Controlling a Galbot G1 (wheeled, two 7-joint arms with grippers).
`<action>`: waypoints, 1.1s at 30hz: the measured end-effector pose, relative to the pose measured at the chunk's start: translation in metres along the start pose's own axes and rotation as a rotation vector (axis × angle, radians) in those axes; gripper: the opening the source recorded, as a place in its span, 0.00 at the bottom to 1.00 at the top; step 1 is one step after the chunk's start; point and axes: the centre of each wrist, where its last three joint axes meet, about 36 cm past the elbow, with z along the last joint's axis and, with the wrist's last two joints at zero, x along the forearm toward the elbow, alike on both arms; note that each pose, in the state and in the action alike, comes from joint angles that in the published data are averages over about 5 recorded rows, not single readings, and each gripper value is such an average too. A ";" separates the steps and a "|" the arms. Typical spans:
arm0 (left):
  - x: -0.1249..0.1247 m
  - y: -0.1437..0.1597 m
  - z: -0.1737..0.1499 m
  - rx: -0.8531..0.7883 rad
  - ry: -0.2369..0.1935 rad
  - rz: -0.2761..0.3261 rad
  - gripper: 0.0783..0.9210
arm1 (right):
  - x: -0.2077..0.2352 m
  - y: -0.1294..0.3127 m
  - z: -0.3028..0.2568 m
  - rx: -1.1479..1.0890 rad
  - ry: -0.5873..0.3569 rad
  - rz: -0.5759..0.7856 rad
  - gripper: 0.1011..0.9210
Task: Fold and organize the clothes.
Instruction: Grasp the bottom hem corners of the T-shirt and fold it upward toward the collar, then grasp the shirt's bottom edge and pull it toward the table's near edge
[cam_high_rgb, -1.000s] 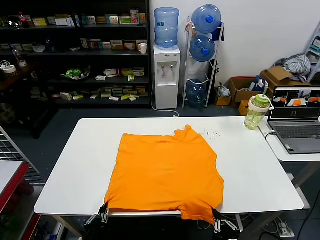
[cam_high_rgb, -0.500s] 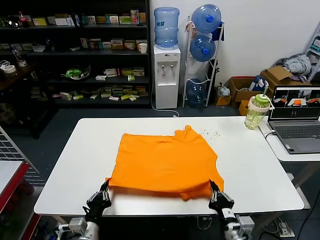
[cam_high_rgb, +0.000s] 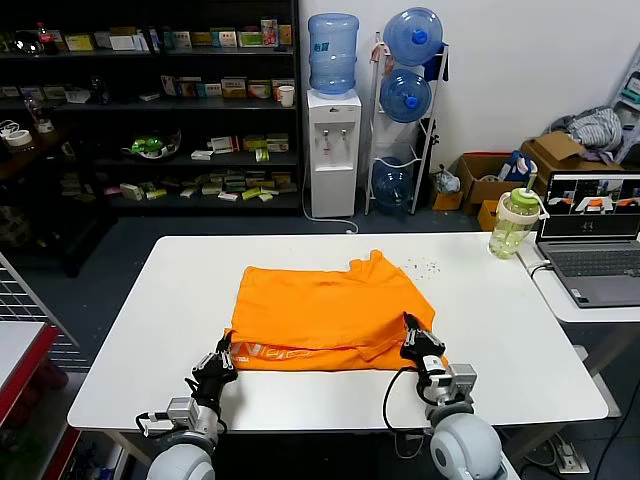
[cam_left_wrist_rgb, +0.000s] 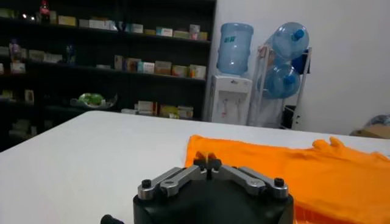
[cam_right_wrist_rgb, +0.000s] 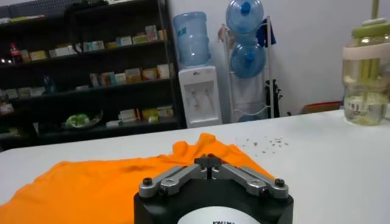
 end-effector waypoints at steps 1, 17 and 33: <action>-0.002 0.000 0.000 -0.003 -0.001 -0.001 0.12 | -0.002 -0.001 0.000 0.004 0.001 -0.002 0.17; 0.014 0.016 0.003 -0.039 0.080 -0.012 0.67 | 0.016 -0.042 0.017 0.113 0.070 0.009 0.73; 0.038 0.013 0.011 0.000 0.183 0.009 0.88 | 0.045 -0.062 0.035 0.101 0.220 0.001 0.88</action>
